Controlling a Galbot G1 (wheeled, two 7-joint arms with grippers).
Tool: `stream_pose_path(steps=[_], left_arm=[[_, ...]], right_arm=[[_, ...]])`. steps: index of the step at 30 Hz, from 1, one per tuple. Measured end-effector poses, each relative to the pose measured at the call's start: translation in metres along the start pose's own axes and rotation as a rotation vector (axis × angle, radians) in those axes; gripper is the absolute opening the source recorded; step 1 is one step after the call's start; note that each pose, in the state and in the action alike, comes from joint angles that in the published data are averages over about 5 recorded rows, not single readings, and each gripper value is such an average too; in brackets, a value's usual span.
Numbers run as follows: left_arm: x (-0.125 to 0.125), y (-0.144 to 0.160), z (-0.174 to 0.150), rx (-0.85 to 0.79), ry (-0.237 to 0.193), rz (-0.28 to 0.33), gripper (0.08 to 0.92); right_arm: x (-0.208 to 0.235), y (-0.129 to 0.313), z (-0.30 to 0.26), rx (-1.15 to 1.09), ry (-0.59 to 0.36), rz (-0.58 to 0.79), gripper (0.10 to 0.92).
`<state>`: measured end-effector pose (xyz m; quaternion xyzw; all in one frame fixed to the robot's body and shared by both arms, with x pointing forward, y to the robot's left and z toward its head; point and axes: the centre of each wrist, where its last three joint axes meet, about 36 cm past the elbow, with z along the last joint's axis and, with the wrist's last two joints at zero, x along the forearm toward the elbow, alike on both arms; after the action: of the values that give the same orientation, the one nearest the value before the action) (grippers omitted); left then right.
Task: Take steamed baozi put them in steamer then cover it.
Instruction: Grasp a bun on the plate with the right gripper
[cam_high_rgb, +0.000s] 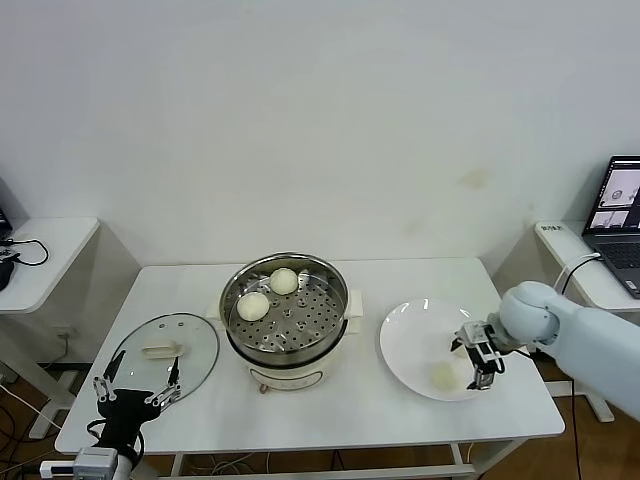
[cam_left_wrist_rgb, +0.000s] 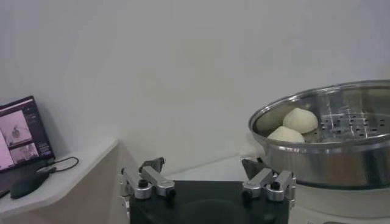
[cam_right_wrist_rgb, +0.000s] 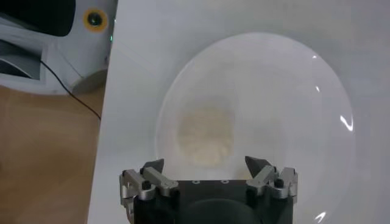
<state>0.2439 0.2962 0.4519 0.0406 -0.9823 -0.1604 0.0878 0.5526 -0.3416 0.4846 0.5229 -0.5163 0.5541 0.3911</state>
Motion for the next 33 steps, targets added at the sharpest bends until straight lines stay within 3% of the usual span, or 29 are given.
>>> stream_pose_path(steps=[12, 18, 27, 33], left_arm=[[-0.002, -0.001, 0.002, 0.004, 0.003, -0.001, 0.823], [-0.001, 0.0, 0.002, 0.003, 0.005, -0.003, 0.823], [-0.001, 0.0, 0.002, 0.005, 0.004, -0.004, 0.823], [0.0, 0.0, 0.0, 0.004, 0.0, -0.004, 0.823]], right_arm=[[-0.025, -0.006, -0.009, -0.008, -0.004, 0.002, 0.784], [-0.031, -0.009, -0.014, -0.013, -0.001, 0.003, 0.718], [-0.029, -0.011, -0.013, -0.019, 0.006, -0.004, 0.626], [-0.019, -0.014, -0.011, -0.022, 0.003, -0.006, 0.611]])
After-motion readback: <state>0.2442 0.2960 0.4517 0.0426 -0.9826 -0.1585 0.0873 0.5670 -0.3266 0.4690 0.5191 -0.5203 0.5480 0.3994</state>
